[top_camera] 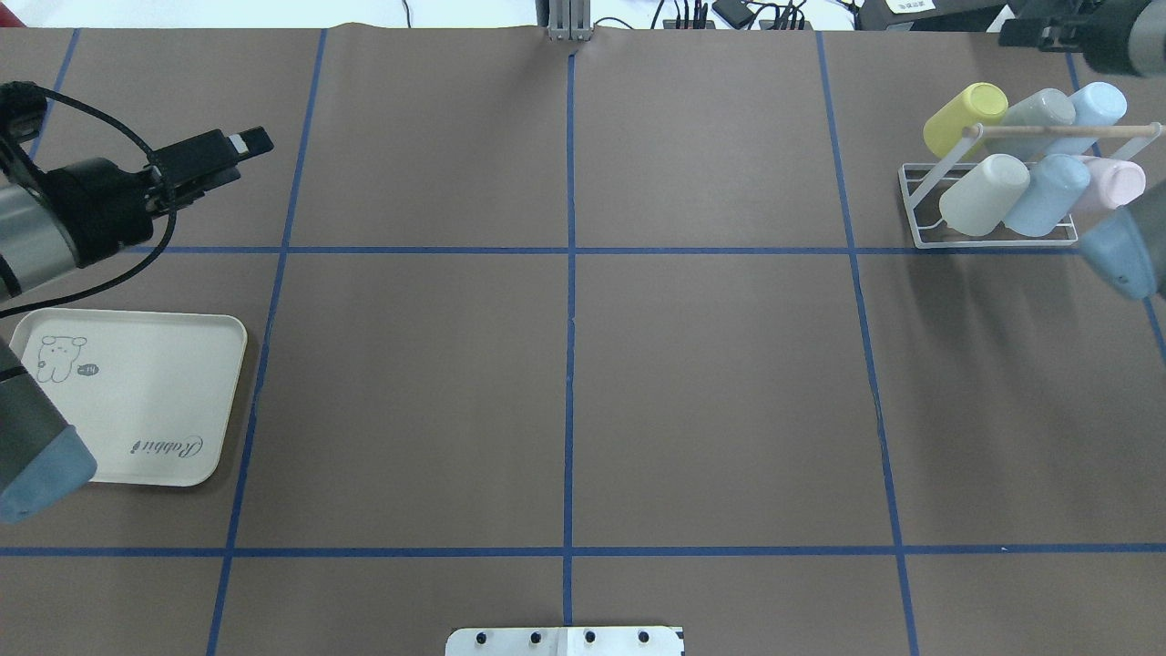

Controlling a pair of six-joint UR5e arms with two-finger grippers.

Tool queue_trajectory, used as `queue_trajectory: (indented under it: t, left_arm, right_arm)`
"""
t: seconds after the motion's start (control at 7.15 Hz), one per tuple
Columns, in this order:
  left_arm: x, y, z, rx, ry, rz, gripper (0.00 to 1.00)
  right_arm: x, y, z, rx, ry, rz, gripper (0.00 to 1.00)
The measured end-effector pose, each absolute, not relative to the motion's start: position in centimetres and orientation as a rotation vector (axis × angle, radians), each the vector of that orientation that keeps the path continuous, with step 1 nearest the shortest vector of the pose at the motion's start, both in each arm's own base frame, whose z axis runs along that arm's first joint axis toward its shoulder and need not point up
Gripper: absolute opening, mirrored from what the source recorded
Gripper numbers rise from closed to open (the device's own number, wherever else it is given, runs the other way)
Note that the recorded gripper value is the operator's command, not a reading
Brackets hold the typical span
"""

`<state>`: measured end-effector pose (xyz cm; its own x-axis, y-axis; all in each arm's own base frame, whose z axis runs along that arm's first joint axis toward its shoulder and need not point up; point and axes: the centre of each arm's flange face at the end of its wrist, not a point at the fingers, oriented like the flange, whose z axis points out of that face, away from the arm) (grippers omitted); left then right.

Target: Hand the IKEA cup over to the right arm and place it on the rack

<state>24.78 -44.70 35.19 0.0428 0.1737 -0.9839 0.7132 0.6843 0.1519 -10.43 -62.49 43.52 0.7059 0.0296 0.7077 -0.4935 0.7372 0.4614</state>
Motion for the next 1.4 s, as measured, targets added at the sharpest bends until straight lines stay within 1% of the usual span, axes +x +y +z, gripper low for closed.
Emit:
queue_trajectory:
  t: [0.28, 0.56, 0.84, 1.12, 1.4]
  left_arm:
    - [18.6, -45.3, 39.5, 0.838, 1.306, -0.304, 1.00]
    - [12.8, -45.9, 43.2, 0.875, 1.086, -0.133, 1.00]
    - [9.4, -45.1, 46.9, 0.879, 0.928, 0.051, 1.00]
    - [5.4, -44.6, 50.5, 0.853, 0.790, 0.186, 1.00]
    - [1.3, -43.6, 54.3, 0.782, 0.776, 0.176, 1.00]
  right_arm:
    - [-1.7, -61.6, 40.8, 0.576, -0.778, 0.220, 1.00]
    - [3.6, -58.6, 40.8, 0.477, -0.746, 0.080, 1.00]
    - [5.6, -56.4, 44.1, 0.367, -0.684, -0.081, 1.00]
    - [6.1, -54.5, 47.7, 0.291, -0.664, -0.145, 1.00]
    - [5.1, -52.9, 51.3, 0.225, -0.646, -0.164, 1.00]
